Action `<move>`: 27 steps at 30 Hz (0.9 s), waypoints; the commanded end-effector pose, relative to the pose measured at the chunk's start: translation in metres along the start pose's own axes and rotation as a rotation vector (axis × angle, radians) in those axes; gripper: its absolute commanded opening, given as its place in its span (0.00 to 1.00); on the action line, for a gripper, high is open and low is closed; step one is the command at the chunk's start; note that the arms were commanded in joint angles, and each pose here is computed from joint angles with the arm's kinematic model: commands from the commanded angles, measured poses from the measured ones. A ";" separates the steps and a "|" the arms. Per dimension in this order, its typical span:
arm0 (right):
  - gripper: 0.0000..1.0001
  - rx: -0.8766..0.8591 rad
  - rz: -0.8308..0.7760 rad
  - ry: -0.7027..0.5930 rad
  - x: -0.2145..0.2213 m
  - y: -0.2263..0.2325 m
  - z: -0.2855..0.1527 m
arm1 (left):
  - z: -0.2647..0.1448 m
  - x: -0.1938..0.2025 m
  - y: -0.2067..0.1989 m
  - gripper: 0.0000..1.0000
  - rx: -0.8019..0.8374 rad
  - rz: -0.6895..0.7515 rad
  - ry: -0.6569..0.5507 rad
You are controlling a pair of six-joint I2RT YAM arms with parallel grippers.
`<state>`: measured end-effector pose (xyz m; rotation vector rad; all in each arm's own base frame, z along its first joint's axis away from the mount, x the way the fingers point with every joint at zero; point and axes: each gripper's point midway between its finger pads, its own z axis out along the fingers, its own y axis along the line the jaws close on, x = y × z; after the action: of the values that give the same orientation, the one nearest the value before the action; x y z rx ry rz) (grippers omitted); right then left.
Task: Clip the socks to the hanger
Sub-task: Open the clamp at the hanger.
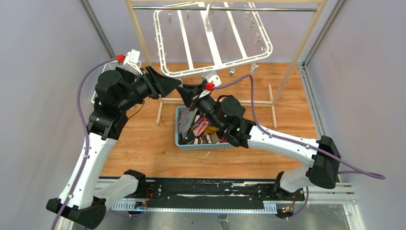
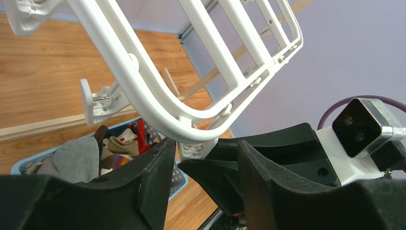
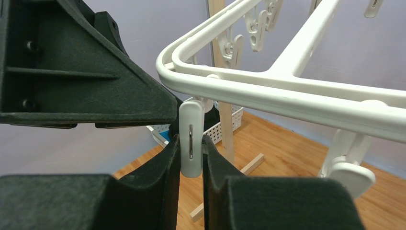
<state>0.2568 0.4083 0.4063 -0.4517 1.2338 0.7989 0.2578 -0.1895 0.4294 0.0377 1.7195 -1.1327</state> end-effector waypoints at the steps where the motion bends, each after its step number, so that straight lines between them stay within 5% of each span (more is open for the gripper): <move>1: 0.00 -0.041 0.036 -0.017 -0.004 0.020 0.002 | 0.002 -0.002 -0.001 0.54 0.009 0.022 -0.005; 17: 0.00 0.008 0.026 -0.027 0.002 0.021 0.004 | 0.005 0.002 0.009 0.40 -0.027 0.006 0.002; 27: 0.00 0.035 0.023 -0.038 0.003 0.022 0.007 | 0.003 0.006 0.006 0.54 -0.013 -0.005 0.019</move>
<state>0.2534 0.4183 0.4041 -0.3810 1.2295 0.7918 0.2639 -0.1892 0.4213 0.0202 1.7435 -1.1168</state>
